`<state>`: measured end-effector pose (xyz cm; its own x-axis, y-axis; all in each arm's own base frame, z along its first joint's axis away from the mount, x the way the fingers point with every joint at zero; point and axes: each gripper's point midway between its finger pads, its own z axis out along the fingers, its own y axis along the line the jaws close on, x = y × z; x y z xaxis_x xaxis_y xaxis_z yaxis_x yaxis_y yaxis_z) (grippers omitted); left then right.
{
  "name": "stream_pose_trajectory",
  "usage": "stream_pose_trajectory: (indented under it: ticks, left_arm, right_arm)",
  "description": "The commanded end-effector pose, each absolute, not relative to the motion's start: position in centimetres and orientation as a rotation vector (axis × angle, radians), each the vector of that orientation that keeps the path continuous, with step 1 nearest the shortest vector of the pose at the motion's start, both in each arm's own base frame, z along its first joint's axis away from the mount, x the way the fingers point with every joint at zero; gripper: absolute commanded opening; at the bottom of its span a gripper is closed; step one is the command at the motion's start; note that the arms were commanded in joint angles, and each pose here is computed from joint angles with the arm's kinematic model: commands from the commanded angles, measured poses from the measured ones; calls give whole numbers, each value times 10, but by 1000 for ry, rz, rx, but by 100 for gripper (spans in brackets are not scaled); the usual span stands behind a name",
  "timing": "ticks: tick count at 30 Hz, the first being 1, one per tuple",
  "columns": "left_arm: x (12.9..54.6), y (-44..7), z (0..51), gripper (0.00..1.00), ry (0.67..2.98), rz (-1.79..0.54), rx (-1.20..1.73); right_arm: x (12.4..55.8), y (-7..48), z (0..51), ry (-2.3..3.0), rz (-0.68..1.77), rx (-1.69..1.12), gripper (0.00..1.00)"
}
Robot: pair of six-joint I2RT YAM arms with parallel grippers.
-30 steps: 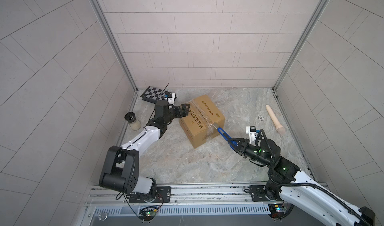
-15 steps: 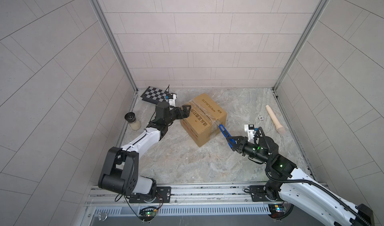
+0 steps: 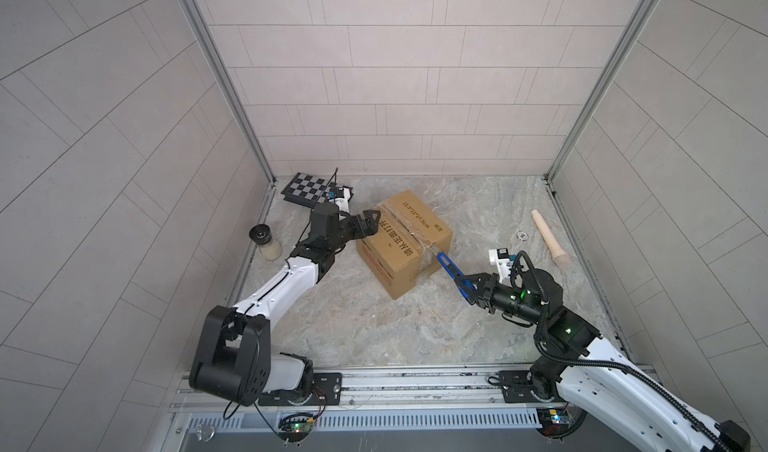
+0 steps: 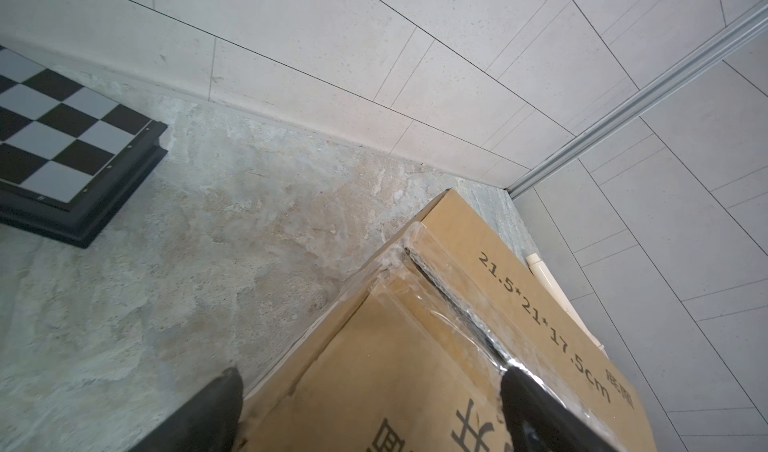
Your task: Unpack the express box
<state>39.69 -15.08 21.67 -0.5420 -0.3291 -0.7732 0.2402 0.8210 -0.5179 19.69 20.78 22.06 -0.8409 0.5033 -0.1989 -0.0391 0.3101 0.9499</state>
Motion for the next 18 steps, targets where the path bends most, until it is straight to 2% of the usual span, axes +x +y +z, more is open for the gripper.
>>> stream_pose_trajectory:
  ticks: [1, 10, 18]
  left_arm:
    - [385, -154, 265, 100, 1940, -749, -56]
    - [375, -116, 264, 100, 1946, -657, -172]
    - [330, -131, 256, 100, 1942, -846, -108]
  right_arm:
    - [186, 219, 256, 2036, 1663, 246, 0]
    - [187, 219, 246, 2053, 1647, 261, 0]
    - [191, 221, 248, 2038, 1657, 265, 0]
